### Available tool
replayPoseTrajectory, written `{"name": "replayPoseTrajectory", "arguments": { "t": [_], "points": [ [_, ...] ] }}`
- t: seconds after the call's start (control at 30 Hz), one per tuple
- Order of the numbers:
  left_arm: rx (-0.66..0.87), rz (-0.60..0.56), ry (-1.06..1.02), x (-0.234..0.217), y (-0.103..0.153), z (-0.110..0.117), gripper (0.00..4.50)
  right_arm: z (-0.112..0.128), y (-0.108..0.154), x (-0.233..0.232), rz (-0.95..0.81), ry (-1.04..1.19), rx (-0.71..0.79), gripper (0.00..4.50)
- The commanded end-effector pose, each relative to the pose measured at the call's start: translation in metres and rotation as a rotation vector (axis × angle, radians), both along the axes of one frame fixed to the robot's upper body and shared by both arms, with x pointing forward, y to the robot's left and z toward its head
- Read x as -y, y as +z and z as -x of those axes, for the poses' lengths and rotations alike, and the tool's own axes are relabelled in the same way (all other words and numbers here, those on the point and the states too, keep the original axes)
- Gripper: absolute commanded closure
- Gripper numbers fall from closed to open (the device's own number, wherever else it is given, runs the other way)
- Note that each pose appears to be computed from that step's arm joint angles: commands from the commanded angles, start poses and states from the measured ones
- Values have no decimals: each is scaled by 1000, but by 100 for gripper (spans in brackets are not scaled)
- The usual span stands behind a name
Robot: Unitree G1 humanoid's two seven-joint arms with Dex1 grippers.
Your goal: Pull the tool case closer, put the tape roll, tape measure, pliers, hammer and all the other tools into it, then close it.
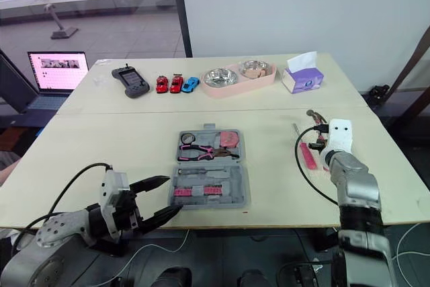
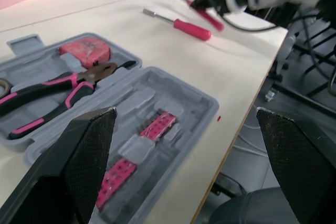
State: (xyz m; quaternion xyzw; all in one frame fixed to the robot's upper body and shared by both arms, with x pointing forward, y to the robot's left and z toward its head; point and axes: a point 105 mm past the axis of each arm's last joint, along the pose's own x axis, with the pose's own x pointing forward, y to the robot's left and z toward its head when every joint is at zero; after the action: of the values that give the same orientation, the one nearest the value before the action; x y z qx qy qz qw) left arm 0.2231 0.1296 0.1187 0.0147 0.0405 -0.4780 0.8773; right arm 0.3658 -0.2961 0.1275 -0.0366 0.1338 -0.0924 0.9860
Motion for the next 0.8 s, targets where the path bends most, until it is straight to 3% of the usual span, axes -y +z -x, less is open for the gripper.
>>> {"name": "replayPoseTrajectory", "arguments": {
  "t": [0.03,0.3,0.43,0.63,0.8],
  "points": [
    [34,-11,-9,-3,7,-5,0,23,39,-39,62,98,85,400],
    [29,-25,-42,-3,9,-12,0,66,15,-99,69,195,-26,400],
    [27,-34,-56,-3,12,-13,0,82,-17,-109,62,176,-111,400],
    [28,-60,-66,-4,15,-12,0,85,-56,-114,51,129,-198,400],
    [35,-61,-63,-5,19,-12,0,78,-70,-116,48,108,-205,400]
  ]
}}
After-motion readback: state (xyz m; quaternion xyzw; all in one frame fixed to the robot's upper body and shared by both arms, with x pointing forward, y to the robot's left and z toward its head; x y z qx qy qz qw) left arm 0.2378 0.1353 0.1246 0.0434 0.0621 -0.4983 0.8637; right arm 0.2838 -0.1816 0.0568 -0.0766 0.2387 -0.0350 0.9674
